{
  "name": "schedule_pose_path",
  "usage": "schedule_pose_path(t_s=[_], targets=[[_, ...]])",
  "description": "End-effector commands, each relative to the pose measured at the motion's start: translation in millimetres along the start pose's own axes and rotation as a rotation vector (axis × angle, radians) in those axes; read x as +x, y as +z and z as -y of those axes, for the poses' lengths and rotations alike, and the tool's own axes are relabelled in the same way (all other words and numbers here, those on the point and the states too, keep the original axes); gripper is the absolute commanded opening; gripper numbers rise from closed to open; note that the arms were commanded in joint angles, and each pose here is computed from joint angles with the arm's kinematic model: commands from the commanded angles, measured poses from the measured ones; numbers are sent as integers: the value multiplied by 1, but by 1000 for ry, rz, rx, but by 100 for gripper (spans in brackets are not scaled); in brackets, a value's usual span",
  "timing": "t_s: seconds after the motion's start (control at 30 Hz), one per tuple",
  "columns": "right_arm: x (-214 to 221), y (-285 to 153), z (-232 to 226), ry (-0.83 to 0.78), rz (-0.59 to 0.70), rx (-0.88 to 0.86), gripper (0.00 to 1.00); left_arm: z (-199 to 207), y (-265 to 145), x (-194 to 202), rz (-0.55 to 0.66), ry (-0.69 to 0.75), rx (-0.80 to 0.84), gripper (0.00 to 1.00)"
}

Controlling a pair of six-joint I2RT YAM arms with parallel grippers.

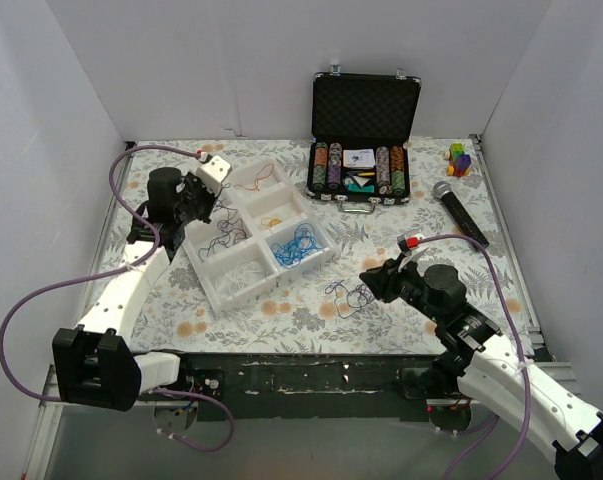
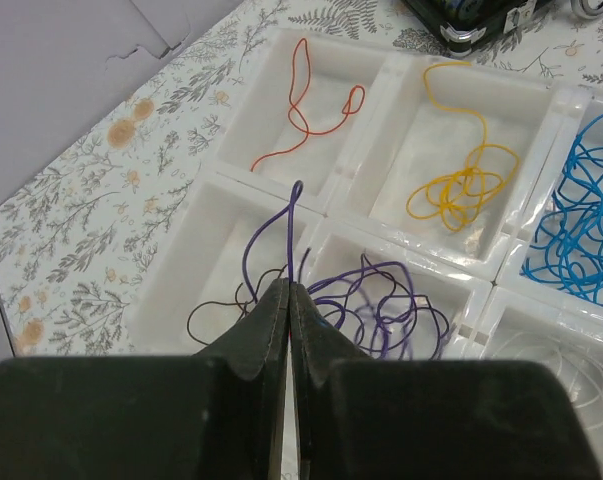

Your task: Untangle the cables

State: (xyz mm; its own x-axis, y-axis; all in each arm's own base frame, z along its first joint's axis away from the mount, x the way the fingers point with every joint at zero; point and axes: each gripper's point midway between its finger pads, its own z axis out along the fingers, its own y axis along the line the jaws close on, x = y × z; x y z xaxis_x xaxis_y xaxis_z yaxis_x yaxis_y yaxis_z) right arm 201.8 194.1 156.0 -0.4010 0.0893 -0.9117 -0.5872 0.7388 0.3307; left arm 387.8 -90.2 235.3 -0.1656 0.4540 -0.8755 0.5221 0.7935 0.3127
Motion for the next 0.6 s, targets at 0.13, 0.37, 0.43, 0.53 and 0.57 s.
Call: schedule_pose_path(t_s=[0.13, 0.37, 0.43, 0.53, 0.57], targets=[[-28, -6, -7, 0, 75, -6, 35, -3, -11, -14, 94, 45, -1, 0], [-29, -7, -6, 0, 78, 3, 35, 14, -11, 10, 75, 43, 45, 0], [-29, -7, -6, 3, 77, 1, 35, 17, -12, 9, 83, 42, 56, 0], [-29, -7, -7, 6, 77, 1, 35, 20, -13, 12, 78, 54, 68, 0], [-30, -6, -7, 6, 79, 0, 35, 22, -13, 16, 73, 61, 76, 0]])
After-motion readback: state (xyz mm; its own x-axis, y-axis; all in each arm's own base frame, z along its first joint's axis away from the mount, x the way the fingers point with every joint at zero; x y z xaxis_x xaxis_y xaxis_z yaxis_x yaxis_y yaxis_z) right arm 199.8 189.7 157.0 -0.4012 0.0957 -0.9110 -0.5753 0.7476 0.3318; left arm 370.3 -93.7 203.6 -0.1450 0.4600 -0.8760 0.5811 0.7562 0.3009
